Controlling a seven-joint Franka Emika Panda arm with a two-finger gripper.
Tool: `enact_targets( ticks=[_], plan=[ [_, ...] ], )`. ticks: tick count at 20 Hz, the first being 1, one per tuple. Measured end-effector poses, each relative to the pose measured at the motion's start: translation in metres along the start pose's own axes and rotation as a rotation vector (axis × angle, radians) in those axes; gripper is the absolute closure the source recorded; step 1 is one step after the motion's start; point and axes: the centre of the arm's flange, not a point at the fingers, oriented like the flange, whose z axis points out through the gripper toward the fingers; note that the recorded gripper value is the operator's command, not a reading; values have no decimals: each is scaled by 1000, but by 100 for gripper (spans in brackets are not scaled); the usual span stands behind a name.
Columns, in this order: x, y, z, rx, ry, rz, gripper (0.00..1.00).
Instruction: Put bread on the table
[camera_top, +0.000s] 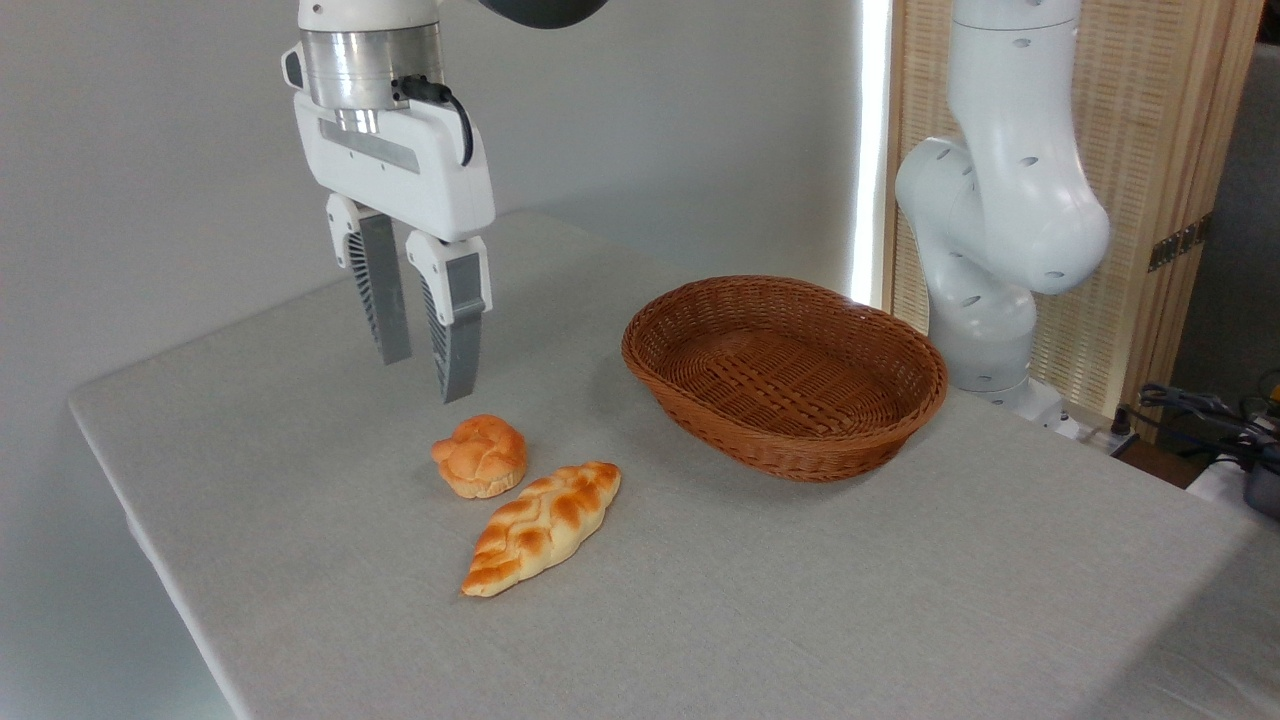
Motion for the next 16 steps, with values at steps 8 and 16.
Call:
enact_targets(
  ticks=[8, 16],
  plan=[
    [-5, 8, 1, -34, -50, 39, 0],
    [-3, 12, 6, -45, -67, 46, 0]
  ],
)
